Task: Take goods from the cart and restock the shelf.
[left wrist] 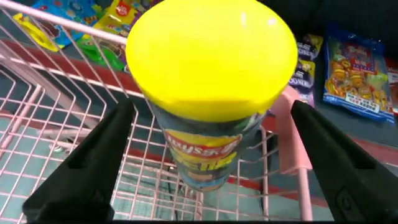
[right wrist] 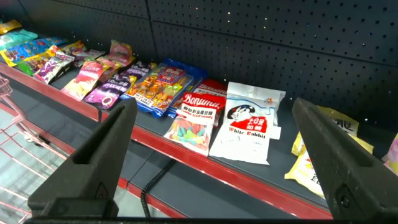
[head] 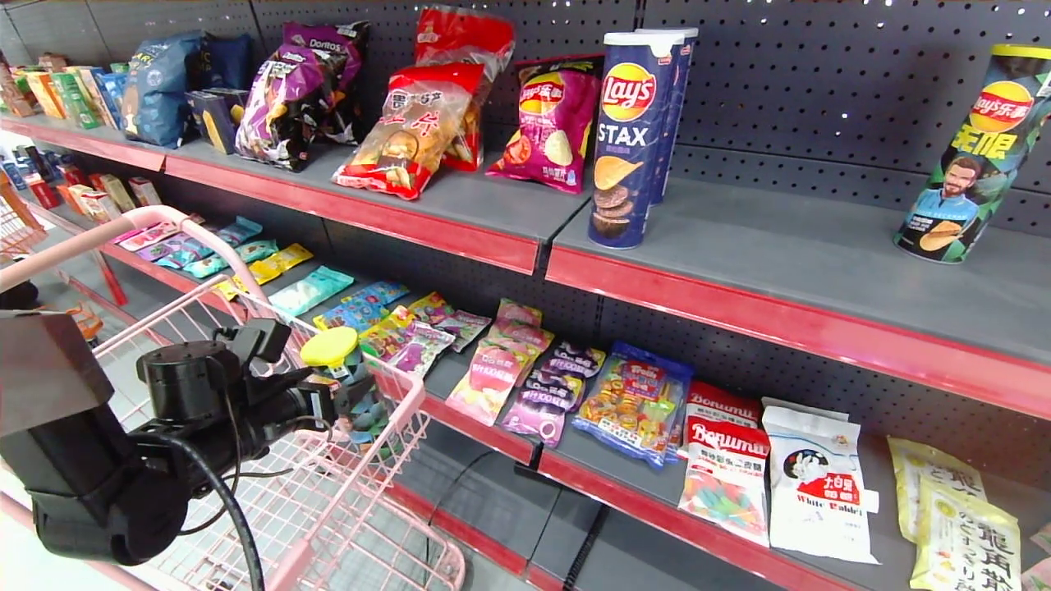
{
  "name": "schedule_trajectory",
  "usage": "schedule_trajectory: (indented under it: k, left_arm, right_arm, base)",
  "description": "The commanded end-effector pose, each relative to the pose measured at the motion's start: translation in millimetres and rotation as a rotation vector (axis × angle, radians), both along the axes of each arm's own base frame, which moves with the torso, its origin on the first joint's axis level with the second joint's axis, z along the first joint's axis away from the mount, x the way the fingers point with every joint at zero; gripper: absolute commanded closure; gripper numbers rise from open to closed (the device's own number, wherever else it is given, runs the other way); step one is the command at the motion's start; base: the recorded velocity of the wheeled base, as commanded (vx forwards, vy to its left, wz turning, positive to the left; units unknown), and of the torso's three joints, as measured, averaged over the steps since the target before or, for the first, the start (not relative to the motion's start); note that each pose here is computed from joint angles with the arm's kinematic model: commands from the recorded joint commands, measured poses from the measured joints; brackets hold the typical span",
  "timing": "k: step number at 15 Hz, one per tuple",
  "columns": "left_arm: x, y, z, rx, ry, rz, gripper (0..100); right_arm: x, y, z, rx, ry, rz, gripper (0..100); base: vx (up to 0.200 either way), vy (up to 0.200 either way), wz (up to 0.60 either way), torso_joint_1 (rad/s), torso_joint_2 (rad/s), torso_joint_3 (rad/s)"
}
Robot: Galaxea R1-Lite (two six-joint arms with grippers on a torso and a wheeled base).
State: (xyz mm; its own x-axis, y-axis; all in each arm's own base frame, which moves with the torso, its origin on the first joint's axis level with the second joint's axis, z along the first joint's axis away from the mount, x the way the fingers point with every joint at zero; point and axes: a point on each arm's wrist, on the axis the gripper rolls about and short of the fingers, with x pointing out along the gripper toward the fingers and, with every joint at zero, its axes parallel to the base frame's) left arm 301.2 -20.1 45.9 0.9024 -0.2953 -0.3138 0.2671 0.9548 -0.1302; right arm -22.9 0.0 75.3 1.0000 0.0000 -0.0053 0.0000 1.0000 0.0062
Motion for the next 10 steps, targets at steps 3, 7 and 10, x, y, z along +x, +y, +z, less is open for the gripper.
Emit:
schedule_trajectory:
  k: [3, 7, 10]
  left_arm:
    - [5.4, -1.7, -16.0, 0.006, 0.034, -0.011, 100]
    - [9.3, -1.6, -16.0, 0.019, 0.022, -0.022, 100]
    - [5.3, -0.5, -8.1, 0.016, 0.004, -0.020, 100]
  right_arm:
    - [0.2, 0.0, -0.5, 0.000, 0.002, 0.000, 0]
    - [0.1, 0.0, 0.0, 0.000, 0.001, 0.000, 0]
    - [0.1, 0.0, 0.0, 0.000, 0.001, 0.000, 0]
  base:
    - [0.000, 0.000, 0.00, 0.000, 0.00, 0.000]
    - [0.000, 0.000, 0.00, 0.000, 0.00, 0.000]
    - [0.000, 0.000, 0.00, 0.000, 0.00, 0.000]
